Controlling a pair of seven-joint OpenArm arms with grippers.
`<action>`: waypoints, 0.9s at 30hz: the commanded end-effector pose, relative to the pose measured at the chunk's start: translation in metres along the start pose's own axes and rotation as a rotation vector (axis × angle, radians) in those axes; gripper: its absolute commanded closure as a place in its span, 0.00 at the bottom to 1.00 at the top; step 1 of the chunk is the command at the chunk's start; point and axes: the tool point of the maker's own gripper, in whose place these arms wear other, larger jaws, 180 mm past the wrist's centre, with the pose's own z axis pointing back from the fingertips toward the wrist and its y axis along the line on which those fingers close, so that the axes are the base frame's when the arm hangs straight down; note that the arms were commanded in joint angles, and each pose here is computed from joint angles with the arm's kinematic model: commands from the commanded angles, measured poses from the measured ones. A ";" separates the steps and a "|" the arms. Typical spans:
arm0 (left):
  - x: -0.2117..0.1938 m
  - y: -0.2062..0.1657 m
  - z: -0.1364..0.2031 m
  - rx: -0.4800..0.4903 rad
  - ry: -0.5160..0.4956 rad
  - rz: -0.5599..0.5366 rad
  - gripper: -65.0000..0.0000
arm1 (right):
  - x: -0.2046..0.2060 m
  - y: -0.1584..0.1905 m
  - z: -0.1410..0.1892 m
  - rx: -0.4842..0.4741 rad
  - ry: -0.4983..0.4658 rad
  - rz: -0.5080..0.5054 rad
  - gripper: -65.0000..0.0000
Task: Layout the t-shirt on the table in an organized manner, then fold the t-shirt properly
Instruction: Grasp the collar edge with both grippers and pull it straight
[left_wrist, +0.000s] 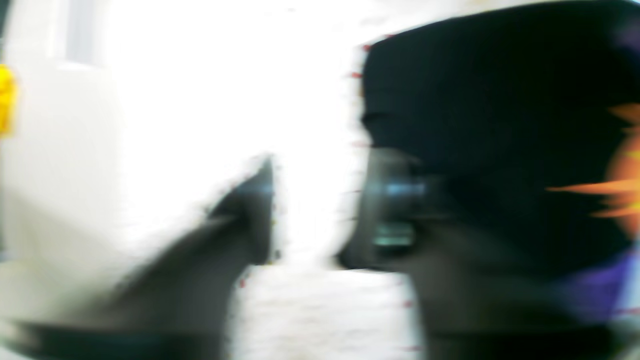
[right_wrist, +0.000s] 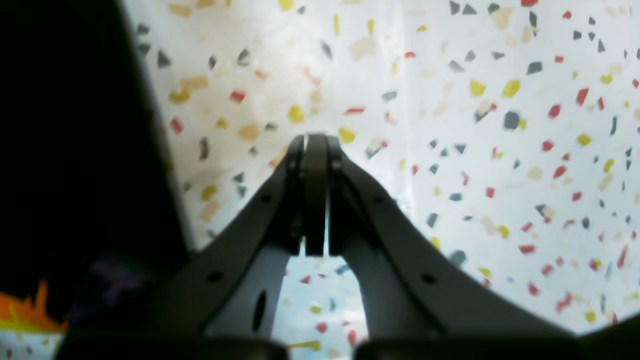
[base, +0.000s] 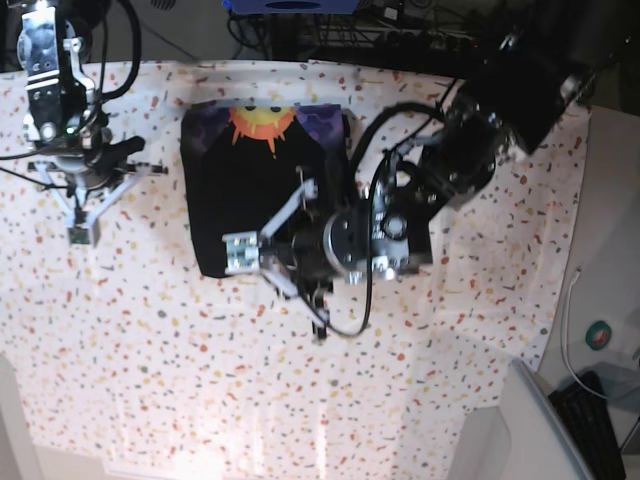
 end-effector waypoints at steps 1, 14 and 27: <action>0.006 -0.006 0.004 0.002 -0.028 0.010 1.00 | 0.006 0.013 0.005 0.035 -0.029 0.019 1.00; -0.027 -0.129 0.007 -0.209 0.024 0.241 1.00 | -0.042 0.095 0.015 0.226 0.063 0.176 1.00; -0.104 -0.174 -0.002 -0.336 0.230 0.294 1.00 | -0.104 0.108 -0.019 0.225 0.141 0.164 1.00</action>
